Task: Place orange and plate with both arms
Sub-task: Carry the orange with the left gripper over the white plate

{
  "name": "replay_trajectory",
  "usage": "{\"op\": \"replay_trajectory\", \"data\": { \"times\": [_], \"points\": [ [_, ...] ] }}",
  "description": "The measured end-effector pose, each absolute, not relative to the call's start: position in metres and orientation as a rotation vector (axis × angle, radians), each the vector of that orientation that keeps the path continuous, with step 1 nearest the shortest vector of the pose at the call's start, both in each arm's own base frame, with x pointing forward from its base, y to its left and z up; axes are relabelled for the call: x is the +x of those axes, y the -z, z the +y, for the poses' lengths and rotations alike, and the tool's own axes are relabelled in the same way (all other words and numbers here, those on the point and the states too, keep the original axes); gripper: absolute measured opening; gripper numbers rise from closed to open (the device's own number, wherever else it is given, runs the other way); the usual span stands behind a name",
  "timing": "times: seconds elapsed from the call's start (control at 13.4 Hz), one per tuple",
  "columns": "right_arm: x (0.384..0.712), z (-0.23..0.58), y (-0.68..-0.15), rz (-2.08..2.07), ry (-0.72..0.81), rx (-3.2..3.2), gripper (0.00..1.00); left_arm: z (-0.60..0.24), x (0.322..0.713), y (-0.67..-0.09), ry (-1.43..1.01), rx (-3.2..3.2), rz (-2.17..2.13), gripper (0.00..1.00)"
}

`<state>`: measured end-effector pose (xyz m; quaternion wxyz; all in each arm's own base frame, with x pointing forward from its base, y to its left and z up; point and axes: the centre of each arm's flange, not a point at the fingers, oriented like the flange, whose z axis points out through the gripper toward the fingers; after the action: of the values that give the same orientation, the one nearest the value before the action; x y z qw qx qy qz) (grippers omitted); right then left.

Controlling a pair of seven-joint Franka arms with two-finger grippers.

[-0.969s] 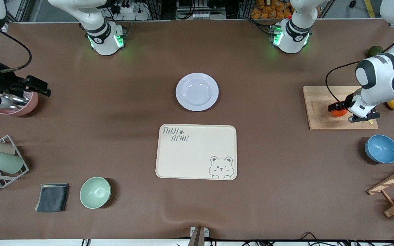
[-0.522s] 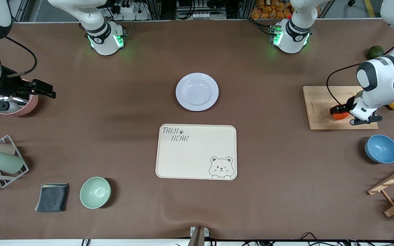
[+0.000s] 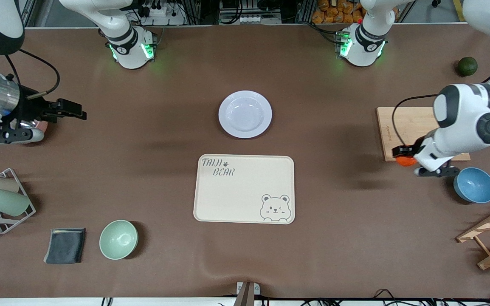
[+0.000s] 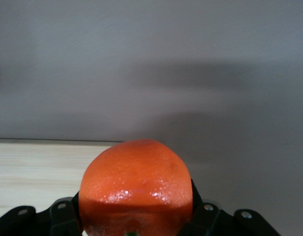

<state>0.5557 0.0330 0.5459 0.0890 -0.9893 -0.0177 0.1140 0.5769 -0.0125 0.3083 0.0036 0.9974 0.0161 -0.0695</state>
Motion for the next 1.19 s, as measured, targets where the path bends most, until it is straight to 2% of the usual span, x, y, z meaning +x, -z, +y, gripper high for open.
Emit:
{"op": "replay_trajectory", "data": {
  "times": [0.15, 0.37, 0.75, 0.97, 1.19],
  "points": [
    [0.553, 0.041, -0.530, -0.040, -0.385, -2.865, 1.00, -0.083, 0.578, -0.321, 0.205, 3.134, 0.132, 0.74],
    [0.561, 0.060, -0.498, -0.031, -0.434, -2.761, 1.00, -0.196, 0.556, -0.335, 0.194, 3.136, 0.347, 0.74],
    [0.599, 0.121, -0.431, -0.139, -0.297, -2.757, 1.00, -0.362, 0.497, -0.344, 0.237, 3.030, 0.705, 0.74],
    [0.605, 0.120, -0.420, -0.160, -0.296, -2.739, 1.00, -0.415, 0.469, -0.329, 0.284, 3.019, 0.783, 0.74],
    [0.602, 0.103, -0.419, -0.131, -0.356, -2.720, 1.00, -0.452, 0.434, -0.315, 0.332, 3.018, 0.878, 0.74]
  ]
}}
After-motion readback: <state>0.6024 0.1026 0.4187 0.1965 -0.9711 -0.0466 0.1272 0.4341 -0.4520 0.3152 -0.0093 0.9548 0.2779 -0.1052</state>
